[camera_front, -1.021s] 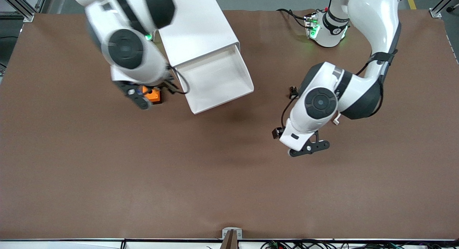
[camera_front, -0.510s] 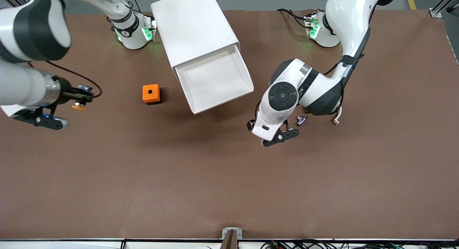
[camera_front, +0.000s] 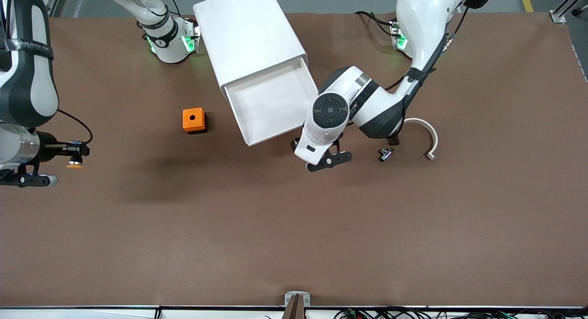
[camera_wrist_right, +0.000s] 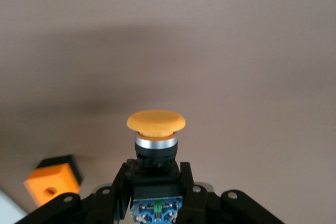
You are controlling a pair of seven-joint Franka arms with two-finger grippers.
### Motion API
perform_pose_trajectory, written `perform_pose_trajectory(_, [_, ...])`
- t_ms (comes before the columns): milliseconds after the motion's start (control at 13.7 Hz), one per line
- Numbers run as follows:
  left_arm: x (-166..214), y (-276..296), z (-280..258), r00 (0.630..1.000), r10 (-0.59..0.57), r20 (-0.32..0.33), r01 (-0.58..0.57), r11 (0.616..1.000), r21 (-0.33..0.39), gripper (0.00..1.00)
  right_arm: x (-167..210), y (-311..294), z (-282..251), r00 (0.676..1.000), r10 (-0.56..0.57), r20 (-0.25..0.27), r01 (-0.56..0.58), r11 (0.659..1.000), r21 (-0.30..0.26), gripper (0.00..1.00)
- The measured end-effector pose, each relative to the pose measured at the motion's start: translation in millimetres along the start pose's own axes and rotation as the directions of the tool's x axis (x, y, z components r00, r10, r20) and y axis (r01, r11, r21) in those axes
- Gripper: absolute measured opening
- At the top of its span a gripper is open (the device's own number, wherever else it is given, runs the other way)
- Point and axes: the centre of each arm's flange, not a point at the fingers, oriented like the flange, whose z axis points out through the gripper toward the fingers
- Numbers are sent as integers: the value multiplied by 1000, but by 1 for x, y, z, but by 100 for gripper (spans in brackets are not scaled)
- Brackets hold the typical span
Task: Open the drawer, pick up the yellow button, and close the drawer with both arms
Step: 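Carry the button with the right gripper while the left gripper pushes the drawer shut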
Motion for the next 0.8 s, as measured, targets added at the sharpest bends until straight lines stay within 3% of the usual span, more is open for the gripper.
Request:
perform_pose_trajectory(510, [-46,32,8,997,-79,8,80,996,-26,100,-2,43,107,986,-50,-156,43,998,-43,41])
perform_pose_trajectory(802, [-63,41,12,995,-104,11,104,994,-22,100,2,51,137,974,-92,-205,79,994,-71,41])
